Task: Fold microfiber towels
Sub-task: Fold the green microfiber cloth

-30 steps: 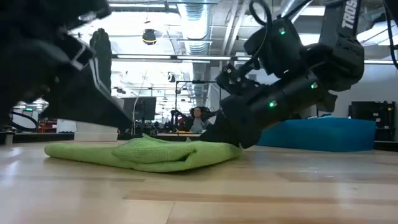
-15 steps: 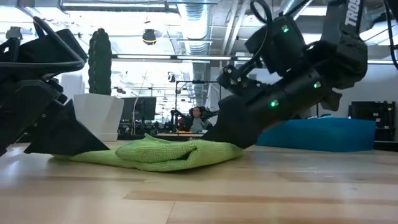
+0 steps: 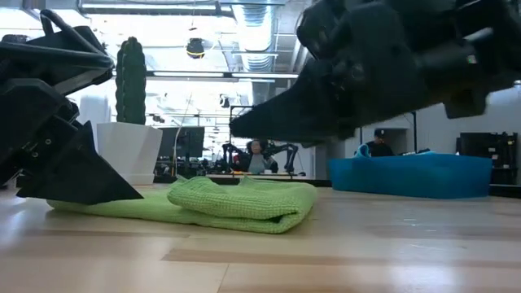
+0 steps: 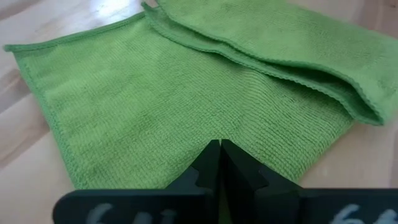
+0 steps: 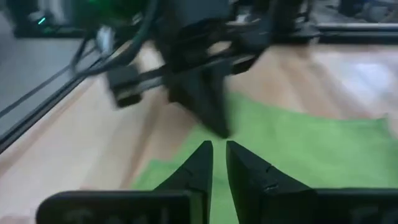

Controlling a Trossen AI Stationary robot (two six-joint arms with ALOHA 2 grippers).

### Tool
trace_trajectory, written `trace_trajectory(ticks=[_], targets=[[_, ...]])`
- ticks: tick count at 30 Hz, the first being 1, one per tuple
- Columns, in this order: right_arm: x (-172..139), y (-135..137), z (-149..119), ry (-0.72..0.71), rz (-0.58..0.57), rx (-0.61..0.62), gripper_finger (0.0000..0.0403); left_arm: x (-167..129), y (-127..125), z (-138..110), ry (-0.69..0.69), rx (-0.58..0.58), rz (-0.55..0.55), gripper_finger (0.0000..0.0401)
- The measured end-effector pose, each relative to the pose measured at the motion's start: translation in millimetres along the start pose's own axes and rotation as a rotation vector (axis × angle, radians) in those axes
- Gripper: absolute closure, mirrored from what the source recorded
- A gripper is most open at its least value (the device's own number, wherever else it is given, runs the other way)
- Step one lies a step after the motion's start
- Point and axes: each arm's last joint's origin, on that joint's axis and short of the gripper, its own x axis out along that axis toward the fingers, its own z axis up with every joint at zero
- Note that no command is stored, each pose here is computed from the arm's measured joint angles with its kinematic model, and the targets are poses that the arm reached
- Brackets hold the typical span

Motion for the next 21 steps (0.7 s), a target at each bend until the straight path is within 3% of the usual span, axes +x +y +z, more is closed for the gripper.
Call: trace_trajectory(ticks=[8, 14, 21], targets=[[29, 30, -16, 0.026, 0.047, -0.029, 0.0333, 0, -5, 1, 0.001, -0.035, -0.035, 0.0395], [47, 12, -32, 0.094, -0.041, 0.006, 0.0333, -1, -7, 1, 0.017, -0.044, -0.06, 0.0395], [49, 0, -26, 0.085, -0.046, 0.024, 0.0333, -5, -9, -2, 0.022, -0.033, -0.076, 0.0395]])
